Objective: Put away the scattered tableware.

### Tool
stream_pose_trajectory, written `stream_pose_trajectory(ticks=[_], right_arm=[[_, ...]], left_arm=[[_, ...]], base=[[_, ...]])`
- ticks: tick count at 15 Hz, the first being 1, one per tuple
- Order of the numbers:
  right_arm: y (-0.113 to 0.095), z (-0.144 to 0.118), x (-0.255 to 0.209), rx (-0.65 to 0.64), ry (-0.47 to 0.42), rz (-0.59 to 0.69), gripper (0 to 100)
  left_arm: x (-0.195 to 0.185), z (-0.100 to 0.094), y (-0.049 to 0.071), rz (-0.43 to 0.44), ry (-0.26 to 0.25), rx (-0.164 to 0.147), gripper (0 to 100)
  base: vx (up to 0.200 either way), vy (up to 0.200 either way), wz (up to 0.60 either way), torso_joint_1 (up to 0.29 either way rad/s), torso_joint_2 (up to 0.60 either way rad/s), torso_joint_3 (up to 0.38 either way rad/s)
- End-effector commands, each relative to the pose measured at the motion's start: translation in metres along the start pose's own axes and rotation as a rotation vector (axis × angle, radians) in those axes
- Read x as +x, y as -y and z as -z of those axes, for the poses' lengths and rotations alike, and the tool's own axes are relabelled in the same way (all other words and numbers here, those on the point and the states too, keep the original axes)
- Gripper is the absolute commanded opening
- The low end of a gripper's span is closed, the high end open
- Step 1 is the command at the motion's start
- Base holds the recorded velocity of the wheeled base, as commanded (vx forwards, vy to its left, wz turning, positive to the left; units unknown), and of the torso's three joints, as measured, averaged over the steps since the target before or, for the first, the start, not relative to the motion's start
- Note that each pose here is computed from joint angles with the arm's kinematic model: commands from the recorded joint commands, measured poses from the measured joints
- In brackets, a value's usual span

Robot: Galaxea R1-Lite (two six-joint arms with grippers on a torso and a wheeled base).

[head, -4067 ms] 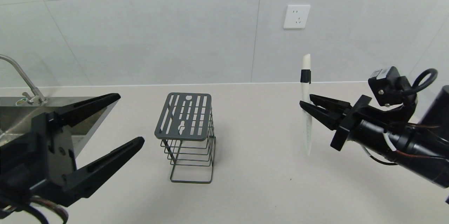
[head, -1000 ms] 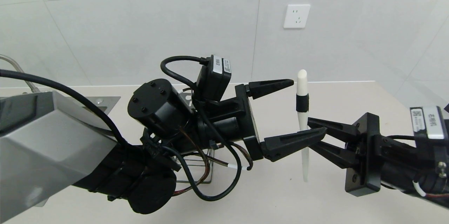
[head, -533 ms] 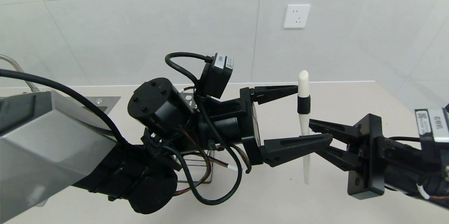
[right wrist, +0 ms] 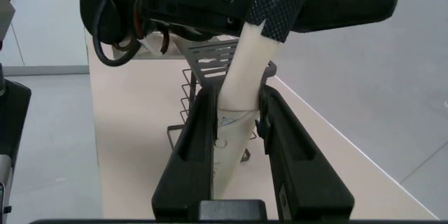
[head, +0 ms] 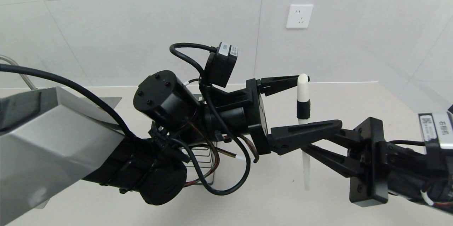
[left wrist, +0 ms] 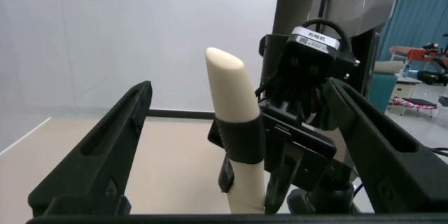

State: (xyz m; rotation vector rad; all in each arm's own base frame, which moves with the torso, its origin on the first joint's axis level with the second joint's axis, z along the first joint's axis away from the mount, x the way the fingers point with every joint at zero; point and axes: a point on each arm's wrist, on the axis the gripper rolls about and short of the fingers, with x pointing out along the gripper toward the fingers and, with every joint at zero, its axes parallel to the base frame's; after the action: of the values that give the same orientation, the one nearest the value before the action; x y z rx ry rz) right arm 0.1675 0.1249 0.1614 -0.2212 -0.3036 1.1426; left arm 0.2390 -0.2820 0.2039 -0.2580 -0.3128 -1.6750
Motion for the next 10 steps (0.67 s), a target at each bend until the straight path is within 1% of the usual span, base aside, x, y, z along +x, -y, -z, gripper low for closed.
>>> stream_pose_trajectory(ticks=[1, 5, 6, 10], right_arm=[[0.0000, -0.0026, -0.0006, -0.006, 0.010, 0.002, 0], [-0.0010, -0.0038, -0.0025, -0.008, 0.012, 0.002, 0], [-0.0007, -0.0040, -0.0023, -0.010, 0.013, 0.003, 0], [0.0010, -0.0057, -0.0010, -0.017, 0.022, 0.006, 0]], left_arm=[[-0.0002, 0.0023, -0.0005, -0.001, -0.004, -0.005, 100], [-0.0002, 0.0029, -0.0007, -0.001, -0.005, -0.006, 100], [-0.0002, 0.0036, -0.0001, -0.001, -0.007, -0.010, 0], [0.0045, 0.0056, 0.0042, 0.009, -0.004, -0.016, 0]], base=[[0.000, 0.000, 0.00, 0.000, 0.00, 0.000], [0.000, 0.000, 0.00, 0.000, 0.00, 0.000], [0.000, 0.000, 0.00, 0.000, 0.00, 0.000], [0.000, 0.000, 0.00, 0.000, 0.00, 0.000]])
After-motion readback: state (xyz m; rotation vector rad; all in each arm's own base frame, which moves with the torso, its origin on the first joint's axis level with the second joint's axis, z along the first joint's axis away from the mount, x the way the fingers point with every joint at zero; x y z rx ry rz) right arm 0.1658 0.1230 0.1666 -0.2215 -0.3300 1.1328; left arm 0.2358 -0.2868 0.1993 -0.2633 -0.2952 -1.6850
